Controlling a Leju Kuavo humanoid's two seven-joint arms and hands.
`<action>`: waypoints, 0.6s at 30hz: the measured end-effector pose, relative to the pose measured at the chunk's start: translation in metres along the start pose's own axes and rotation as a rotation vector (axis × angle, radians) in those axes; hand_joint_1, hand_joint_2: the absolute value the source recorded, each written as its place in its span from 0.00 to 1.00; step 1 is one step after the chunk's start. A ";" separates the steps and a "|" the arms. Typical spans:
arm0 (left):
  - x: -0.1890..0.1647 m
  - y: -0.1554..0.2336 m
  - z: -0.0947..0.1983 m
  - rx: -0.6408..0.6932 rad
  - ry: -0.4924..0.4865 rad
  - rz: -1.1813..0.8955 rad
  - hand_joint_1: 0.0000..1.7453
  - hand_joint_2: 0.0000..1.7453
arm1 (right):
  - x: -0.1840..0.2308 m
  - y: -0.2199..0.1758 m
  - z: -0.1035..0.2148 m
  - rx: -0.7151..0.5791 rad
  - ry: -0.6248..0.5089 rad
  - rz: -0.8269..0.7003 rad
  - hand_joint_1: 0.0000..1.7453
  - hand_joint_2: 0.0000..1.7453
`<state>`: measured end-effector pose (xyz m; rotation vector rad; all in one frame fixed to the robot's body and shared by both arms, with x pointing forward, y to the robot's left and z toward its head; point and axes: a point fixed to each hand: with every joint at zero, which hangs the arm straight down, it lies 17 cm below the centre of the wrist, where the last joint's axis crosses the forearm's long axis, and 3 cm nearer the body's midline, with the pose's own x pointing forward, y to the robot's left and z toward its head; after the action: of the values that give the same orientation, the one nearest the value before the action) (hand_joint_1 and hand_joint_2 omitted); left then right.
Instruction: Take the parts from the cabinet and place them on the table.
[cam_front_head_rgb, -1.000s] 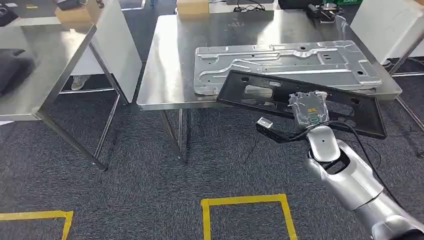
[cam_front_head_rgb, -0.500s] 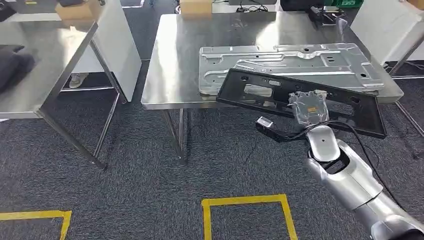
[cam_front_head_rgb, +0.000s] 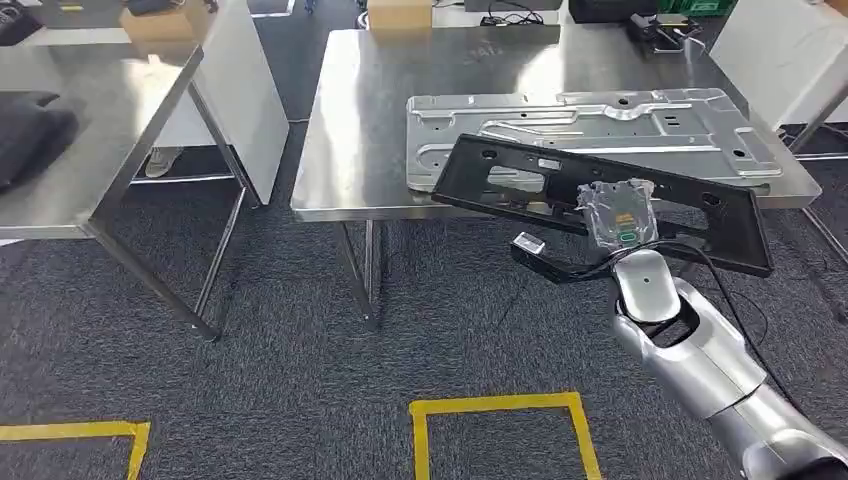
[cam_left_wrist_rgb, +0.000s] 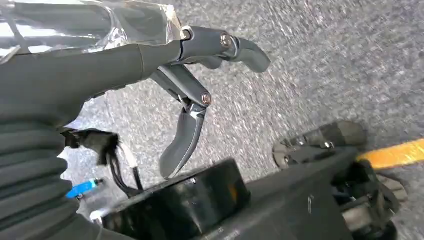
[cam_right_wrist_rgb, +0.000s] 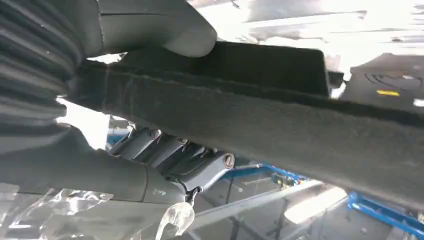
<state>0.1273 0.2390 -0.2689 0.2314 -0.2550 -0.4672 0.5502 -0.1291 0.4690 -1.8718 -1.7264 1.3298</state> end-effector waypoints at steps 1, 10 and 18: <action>0.000 0.000 0.000 0.000 0.000 0.000 0.00 1.00 | -0.001 0.000 0.000 0.001 0.001 0.002 1.00 1.00; 0.000 0.001 0.000 0.005 -0.001 -0.001 0.00 1.00 | -0.001 0.000 0.000 0.001 0.001 0.003 1.00 1.00; 0.002 0.001 0.000 0.001 -0.004 -0.004 0.00 1.00 | -0.003 -0.002 -0.002 -0.003 0.005 0.004 1.00 1.00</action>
<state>0.1295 0.2396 -0.2685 0.2324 -0.2588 -0.4713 0.5504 -0.1309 0.4728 -1.8798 -1.7242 1.3241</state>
